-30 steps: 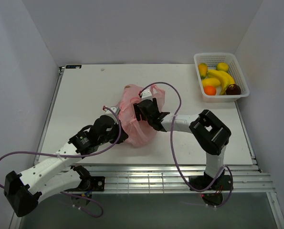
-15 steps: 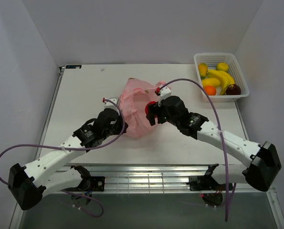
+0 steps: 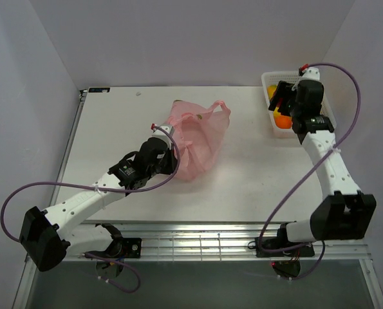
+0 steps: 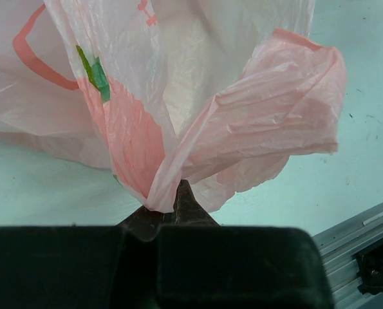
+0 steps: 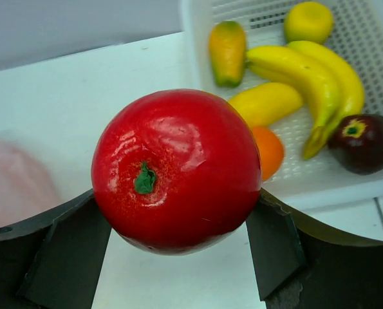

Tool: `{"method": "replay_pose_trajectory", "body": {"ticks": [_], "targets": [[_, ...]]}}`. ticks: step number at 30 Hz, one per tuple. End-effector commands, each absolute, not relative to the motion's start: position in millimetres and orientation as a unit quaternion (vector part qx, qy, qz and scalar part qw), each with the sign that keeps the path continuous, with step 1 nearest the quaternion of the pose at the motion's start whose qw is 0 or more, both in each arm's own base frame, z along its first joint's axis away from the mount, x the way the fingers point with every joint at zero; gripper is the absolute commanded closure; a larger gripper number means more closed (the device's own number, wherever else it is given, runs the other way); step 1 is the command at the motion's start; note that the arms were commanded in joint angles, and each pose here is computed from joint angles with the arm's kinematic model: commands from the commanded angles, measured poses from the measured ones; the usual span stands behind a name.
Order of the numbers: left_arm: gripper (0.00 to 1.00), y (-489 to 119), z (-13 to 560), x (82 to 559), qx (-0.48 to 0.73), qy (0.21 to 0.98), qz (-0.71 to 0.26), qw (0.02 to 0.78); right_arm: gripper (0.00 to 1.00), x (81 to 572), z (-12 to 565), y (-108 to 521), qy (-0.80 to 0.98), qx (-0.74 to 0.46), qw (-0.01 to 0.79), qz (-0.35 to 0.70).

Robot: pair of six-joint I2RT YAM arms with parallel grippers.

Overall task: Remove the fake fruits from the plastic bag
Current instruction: Place the fake fruit in the bin, then adjust the plastic bag at the center of the board.

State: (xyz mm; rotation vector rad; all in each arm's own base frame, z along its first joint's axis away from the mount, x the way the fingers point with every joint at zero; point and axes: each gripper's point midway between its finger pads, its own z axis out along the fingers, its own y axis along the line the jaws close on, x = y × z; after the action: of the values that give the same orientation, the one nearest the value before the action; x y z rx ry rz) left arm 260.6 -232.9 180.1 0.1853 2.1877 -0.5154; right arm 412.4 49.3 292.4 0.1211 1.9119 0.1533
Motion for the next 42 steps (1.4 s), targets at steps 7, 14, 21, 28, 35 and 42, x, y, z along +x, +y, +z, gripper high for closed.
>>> {"method": "replay_pose_trajectory", "body": {"ticks": [7, 14, 21, 28, 35, 42], "targets": [[1.00, -242.2, 208.8, 263.4, 0.110, 0.858, -0.228, 0.448, 0.10, 512.5, 225.5, -35.8, 0.878, 0.063, 0.473, -0.033], [1.00, -242.7, 206.0, 262.4, 0.110, 0.861, -0.228, 0.442, 0.10, 465.3, 242.7, 81.7, 0.839, -0.156, 0.518, 0.054], [1.00, -240.9, 206.3, 263.6, 0.106, 0.863, -0.224, 0.441, 0.10, 404.3, 242.0, 170.7, 0.757, -0.337, 0.546, 0.123], [1.00, -237.4, 209.1, 262.3, 0.104, 0.861, -0.222, 0.445, 0.10, 447.0, 245.0, 186.9, 0.763, -0.331, 0.549, 0.079], [1.00, -219.9, 244.3, 307.0, 0.056, 0.851, -0.195, 0.484, 0.92, 505.2, 290.6, 228.4, 0.729, -0.315, 0.600, 0.097], [1.00, -130.3, 420.2, 450.7, -0.008, 0.757, -0.154, 0.635, 0.92, 535.5, 478.6, 261.8, 0.599, -0.237, 0.740, 0.191]]}}
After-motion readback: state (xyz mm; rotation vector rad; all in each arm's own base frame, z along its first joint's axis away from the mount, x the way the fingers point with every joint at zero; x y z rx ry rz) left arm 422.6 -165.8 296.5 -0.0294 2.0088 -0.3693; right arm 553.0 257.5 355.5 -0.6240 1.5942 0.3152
